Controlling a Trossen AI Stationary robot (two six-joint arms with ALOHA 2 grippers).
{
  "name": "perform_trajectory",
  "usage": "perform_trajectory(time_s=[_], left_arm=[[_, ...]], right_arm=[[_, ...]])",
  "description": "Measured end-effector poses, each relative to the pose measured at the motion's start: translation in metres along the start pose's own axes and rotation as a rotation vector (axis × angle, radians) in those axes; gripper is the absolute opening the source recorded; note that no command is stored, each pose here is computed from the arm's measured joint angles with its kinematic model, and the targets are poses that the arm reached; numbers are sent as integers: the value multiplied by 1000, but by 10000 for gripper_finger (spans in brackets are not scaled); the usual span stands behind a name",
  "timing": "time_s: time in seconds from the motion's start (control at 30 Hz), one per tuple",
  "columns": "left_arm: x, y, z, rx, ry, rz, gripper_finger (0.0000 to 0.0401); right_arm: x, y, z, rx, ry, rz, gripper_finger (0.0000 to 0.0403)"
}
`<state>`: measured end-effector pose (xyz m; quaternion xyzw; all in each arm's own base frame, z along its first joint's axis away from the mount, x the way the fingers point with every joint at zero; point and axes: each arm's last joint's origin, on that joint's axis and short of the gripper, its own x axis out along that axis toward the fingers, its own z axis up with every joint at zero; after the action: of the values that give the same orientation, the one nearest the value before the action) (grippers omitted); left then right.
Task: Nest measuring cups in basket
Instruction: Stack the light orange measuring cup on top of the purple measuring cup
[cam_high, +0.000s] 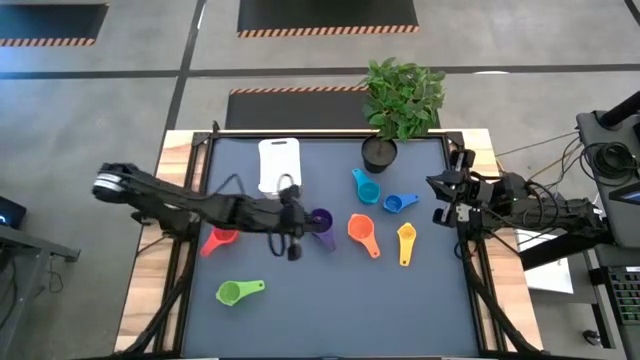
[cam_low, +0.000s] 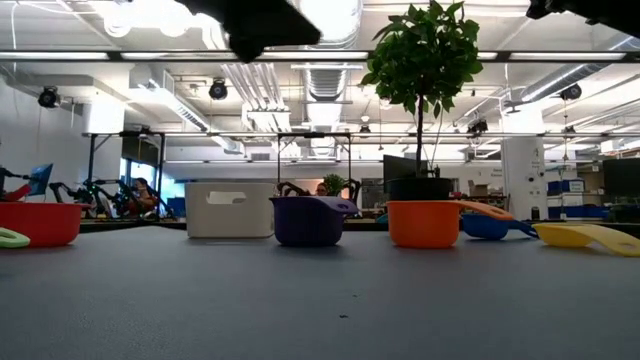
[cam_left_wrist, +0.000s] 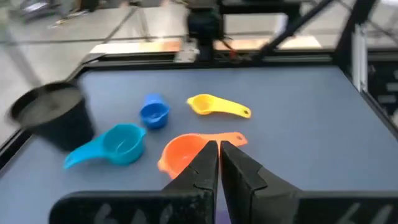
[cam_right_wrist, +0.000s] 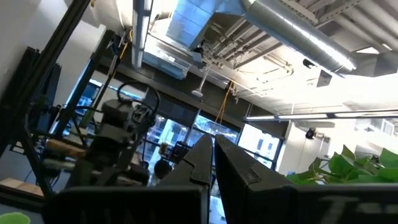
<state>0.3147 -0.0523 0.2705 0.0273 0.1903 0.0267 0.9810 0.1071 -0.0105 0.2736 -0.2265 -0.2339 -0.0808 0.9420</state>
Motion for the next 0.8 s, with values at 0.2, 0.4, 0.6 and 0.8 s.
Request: perform_trajectory(time_s=[0.2,0.4,0.6,0.8], left_arm=[[45,-1,4,91,82,-110,23],[83,1,-4,138,198,-150,105],[118,-6,-5,240,267,-169,193],[147,-7,-15,299,385,-184,221]], right_arm=[[0,0,0,13,1,0,9],[0,0,0,41,3,1,9],[0,1,-1,67,12,5,9],[0,1,-3,61,29,12,9]])
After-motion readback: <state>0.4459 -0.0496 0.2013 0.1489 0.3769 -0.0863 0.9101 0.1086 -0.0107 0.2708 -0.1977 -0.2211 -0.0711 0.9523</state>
